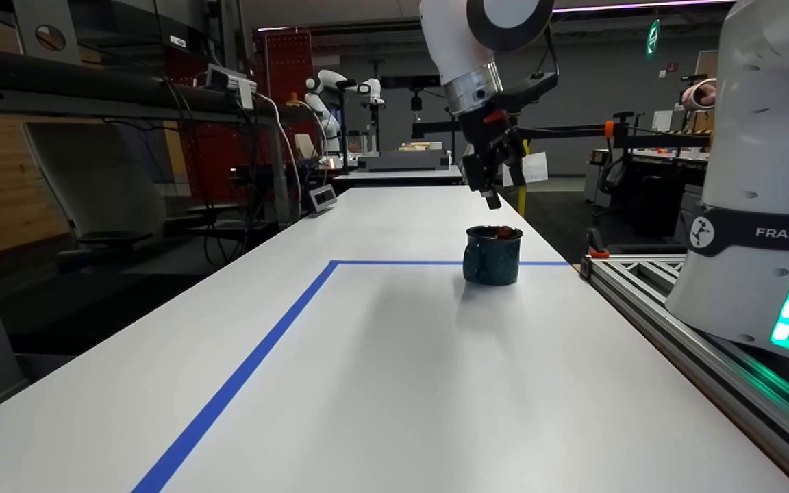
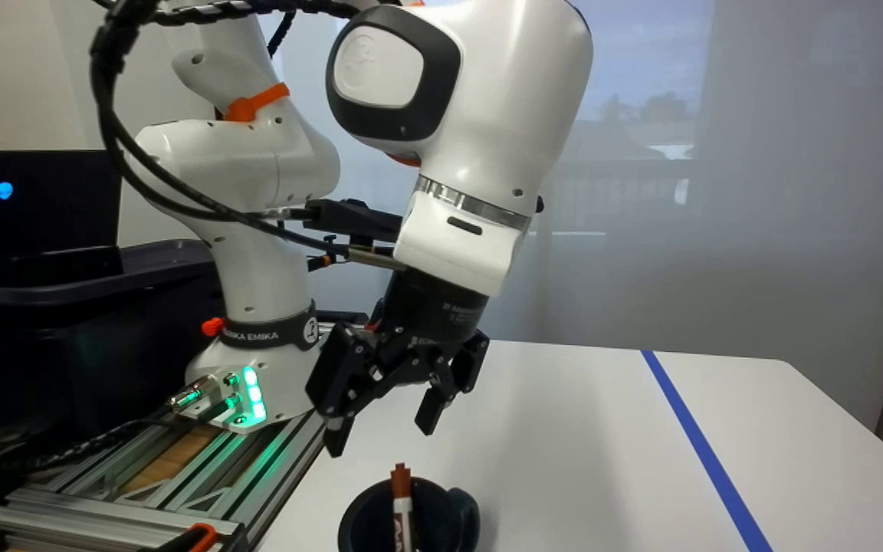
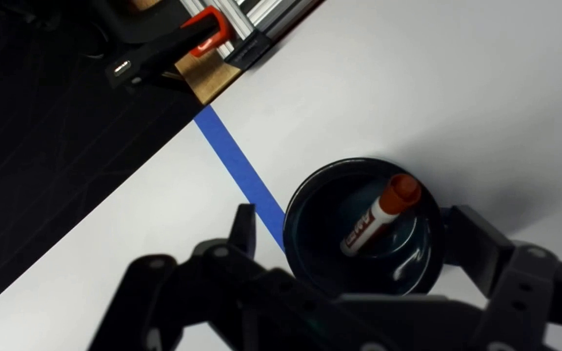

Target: Remove the red marker from the dark green mug.

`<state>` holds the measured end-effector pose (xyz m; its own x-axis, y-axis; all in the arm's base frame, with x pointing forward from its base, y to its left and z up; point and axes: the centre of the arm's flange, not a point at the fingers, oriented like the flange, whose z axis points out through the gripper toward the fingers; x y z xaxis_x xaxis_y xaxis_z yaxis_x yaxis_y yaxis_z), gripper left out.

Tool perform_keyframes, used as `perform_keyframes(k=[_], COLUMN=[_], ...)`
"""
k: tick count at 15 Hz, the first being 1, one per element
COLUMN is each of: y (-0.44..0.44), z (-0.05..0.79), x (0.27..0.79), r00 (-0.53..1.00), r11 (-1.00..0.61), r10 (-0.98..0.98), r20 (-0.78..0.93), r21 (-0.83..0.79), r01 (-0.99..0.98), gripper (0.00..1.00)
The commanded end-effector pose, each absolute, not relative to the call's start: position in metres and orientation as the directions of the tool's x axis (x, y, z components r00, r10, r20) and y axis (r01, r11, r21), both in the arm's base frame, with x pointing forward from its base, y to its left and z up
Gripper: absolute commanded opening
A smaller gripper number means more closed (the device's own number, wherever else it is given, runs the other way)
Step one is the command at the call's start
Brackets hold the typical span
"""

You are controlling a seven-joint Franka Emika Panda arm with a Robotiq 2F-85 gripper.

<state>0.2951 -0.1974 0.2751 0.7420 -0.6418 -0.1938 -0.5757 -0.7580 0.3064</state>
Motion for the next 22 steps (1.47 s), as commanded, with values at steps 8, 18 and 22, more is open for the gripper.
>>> perform_keyframes(k=[8, 18, 22], y=[-0.216, -0.23, -0.23], z=[0.246, 0.232, 0.227], x=[0.26, 0.251, 0.252], r00=[0.634, 0.585, 0.563], r11=[-0.668, -0.604, -0.571], r10=[-0.734, -0.769, -0.783], r20=[-0.242, -0.26, -0.264], r21=[0.093, -0.006, -0.052], r01=[-0.738, -0.797, -0.819], gripper=[1.0, 1.0, 0.74])
